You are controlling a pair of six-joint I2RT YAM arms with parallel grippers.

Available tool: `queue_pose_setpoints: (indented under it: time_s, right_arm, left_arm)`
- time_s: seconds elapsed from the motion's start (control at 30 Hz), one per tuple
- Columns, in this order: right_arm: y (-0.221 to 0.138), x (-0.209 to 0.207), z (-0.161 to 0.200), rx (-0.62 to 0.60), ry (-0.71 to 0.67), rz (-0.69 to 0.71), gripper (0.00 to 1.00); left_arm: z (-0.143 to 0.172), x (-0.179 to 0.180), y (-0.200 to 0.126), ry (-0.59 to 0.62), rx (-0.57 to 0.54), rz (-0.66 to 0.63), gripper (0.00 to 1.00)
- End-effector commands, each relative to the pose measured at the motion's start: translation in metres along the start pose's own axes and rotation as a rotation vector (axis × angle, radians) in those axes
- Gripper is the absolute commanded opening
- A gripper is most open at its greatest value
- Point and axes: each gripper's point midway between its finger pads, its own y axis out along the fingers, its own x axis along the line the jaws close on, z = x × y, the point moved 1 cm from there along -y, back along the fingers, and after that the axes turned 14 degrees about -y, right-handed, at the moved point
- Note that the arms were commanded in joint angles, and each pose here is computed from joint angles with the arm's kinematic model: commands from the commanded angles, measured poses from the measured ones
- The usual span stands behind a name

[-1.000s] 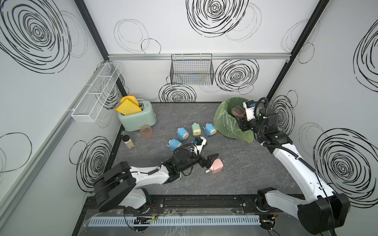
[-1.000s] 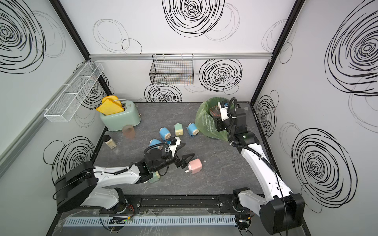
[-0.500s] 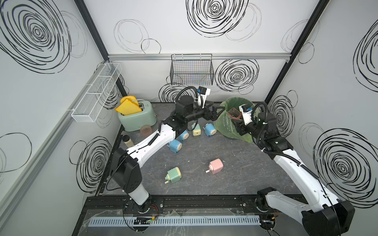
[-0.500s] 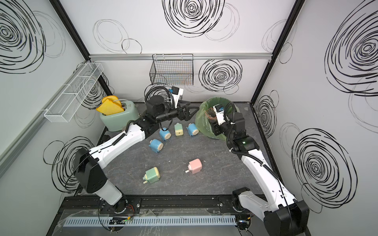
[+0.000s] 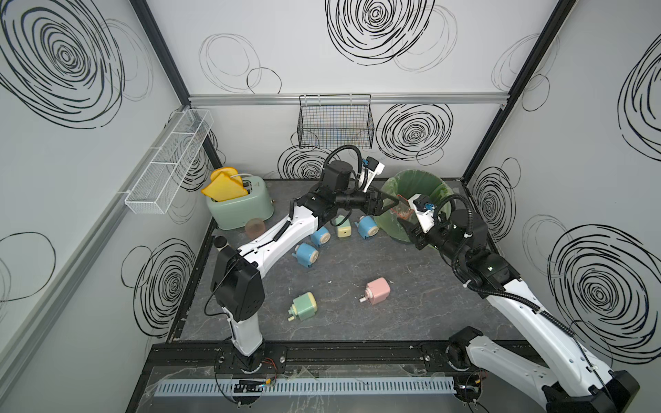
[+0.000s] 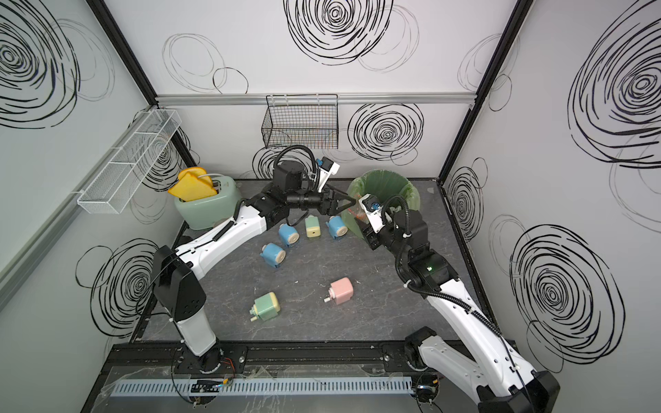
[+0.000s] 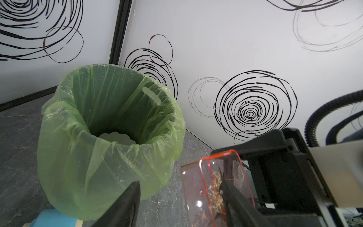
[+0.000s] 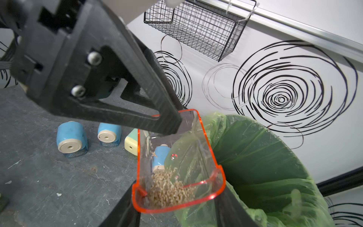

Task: Take out the pencil sharpener tray and clean the shavings
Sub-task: Pour the shavings into the trash bin.

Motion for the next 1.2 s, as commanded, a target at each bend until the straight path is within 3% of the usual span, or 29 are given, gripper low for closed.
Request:
queue_pose_setpoints:
  time_s: [0.0, 0.1, 0.23, 0.53, 0.83, 1.17]
  right_arm:
    - [-0.005, 0.004, -0.010, -0.041, -0.062, 0.007, 0.42]
    - [-0.005, 0.009, -0.016, -0.052, -0.090, 0.002, 0.42]
    - [-0.001, 0.016, -0.023, -0.041, -0.136, -0.009, 0.42]
    - [0.006, 0.024, -0.031, -0.030, -0.160, -0.029, 0.43]
    - [-0.004, 0.035, -0.043, -0.128, -0.168, -0.084, 0.49]
    - [-0.008, 0.042, -0.048, -0.167, -0.177, -0.132, 0.63]
  left_arm:
    - [-0.006, -0.015, -0.011, 0.052, 0.004, 0.043, 0.65]
    - [-0.002, -0.012, -0.009, 0.040, 0.031, 0.038, 0.55]
    - [0.001, -0.009, -0.010, 0.033, 0.049, 0.014, 0.54]
    - [0.006, 0.000, -0.014, 0.012, 0.095, -0.020, 0.33]
    - [0.006, -0.006, -0.024, -0.036, 0.109, 0.108, 0.19]
    - [0.012, -0.005, -0.025, -0.047, 0.129, 0.124, 0.18]
